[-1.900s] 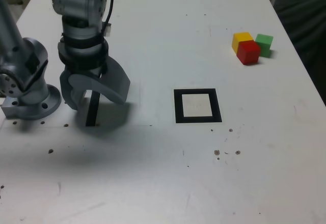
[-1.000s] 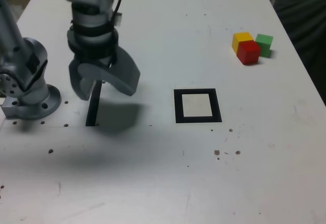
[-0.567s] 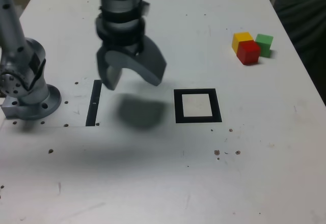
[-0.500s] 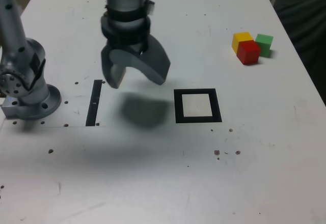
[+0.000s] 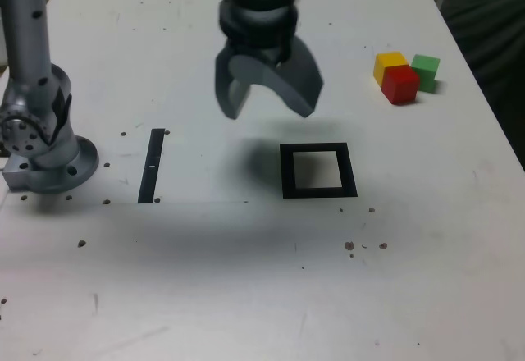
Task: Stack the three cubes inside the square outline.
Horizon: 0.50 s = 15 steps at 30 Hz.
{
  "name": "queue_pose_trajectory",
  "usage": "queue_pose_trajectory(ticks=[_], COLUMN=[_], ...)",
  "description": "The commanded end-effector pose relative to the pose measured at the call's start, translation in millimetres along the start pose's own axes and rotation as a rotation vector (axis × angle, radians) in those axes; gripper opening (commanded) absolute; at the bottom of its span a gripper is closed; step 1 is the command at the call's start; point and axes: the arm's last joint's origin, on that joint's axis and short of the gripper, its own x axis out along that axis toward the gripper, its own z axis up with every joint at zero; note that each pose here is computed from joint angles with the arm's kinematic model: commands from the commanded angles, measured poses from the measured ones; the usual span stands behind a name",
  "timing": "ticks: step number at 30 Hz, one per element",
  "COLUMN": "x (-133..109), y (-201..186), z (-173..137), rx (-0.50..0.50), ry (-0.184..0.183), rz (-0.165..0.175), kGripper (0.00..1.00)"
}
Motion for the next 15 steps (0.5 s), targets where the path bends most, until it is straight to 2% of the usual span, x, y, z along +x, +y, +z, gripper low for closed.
queue_pose_trajectory(ticks=[1,15], x=[-1,-14], y=[6,39], z=[7,57], rx=[0.011,0.095], ry=[0.009,0.001], rz=[-0.004,0.009], kGripper=[0.99,0.99])
